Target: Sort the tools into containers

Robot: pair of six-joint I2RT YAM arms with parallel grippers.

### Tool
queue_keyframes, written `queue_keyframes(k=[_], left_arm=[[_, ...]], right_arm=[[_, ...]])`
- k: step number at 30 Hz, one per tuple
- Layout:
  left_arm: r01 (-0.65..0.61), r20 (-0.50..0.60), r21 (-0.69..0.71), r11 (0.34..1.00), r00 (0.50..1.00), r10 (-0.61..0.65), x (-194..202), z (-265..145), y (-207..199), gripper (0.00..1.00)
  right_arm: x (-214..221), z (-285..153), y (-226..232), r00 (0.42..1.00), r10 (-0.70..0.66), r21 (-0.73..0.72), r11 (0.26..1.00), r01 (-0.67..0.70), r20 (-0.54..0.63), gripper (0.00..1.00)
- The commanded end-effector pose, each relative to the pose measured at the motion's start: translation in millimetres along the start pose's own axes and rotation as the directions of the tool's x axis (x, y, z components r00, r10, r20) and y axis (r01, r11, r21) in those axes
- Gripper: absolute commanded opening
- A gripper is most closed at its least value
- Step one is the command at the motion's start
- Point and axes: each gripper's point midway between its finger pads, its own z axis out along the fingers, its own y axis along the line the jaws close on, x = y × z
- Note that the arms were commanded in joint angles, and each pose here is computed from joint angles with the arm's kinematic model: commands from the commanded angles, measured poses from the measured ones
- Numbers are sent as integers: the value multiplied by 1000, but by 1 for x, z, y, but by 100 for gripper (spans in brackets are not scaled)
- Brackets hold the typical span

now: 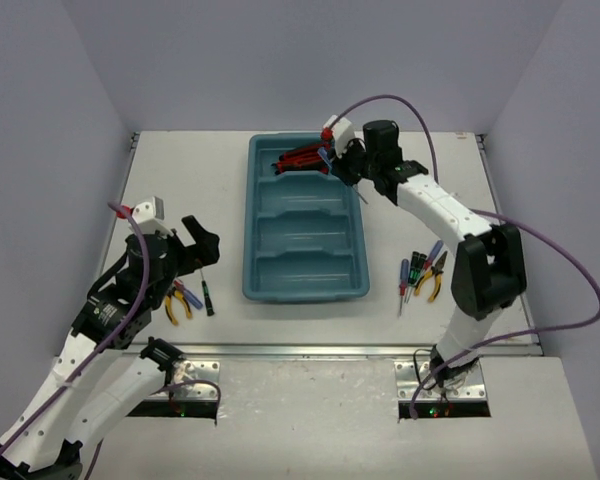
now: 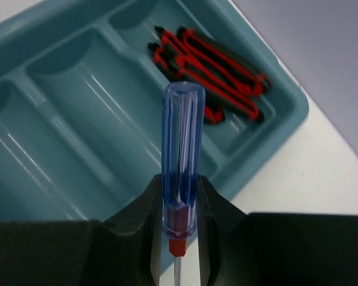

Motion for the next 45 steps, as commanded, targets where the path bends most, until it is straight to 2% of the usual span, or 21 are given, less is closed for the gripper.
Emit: queue_keyframes(k=[1,8,11,13,15,17,21,26,28,29,30,31,32,33,35,36,38,40,45], left_arm=[[8,52,39,999,999,-10,-11,-2,-7,100],[3,50,50,999,999,-6,-11,-2,-9,100],[0,47,51,999,999,-2,-10,-2,-9,100],[1,50,52,999,999,-4,-11,-2,-9,100],[0,52,56,998,999,-3,-11,-2,-9,100],[0,53,59,998,999,-3,-11,-3,-10,100],[-1,52,60,998,999,-2,-11,-3,-10,100],[-1,56,66,998,998,-3,-12,-4,-11,100],[-1,57,69,998,998,-3,-12,-4,-11,100],[-2,57,69,998,998,-2,-12,-4,-11,100],[-2,57,69,998,998,-2,-12,-4,-11,100],[-2,57,70,998,998,-2,-12,-4,-11,100],[-2,57,70,998,998,-2,-12,-4,-11,100],[-3,58,71,997,998,-1,-12,-4,-11,100],[-5,58,74,997,998,0,-12,-5,-12,100],[-5,60,79,997,998,1,-12,-5,-13,100],[-8,59,84,996,998,3,-12,-5,-13,100],[-11,56,87,996,998,6,-12,-4,-14,100],[-6,61,82,997,998,1,-13,-5,-13,100]], right_arm=[[-66,45,18,924,-304,-199,915,351,231,5],[-49,97,44,826,-507,-219,801,557,247,8],[-33,110,55,835,-504,-270,791,549,223,11],[-27,115,61,834,-505,-281,786,551,223,21],[-26,120,64,834,-509,-276,787,551,213,27],[-26,121,65,841,-505,-273,795,541,196,39],[-48,113,53,860,-476,-214,835,508,182,55],[-85,83,23,890,-430,-80,892,445,153,57],[-101,59,-1,936,-333,33,943,332,115,57],[-102,40,-16,975,-205,105,975,195,88,61],[-88,22,-32,998,-59,189,981,50,39,71],[-73,4,-46,996,88,285,954,-89,15,80],[-60,-16,-59,973,229,386,896,-218,19,90],[-35,-37,-47,941,337,369,877,-309,-14,94],[5,-69,-25,902,428,363,850,-381,-58,96],[1,-92,-23,901,434,369,838,-401,-6,96],[65,-115,-11,842,539,472,751,-462,-32,96],[102,-135,-9,786,618,549,663,-509,-18,93],[173,-146,14,665,743,607,563,-560,-76,82]])
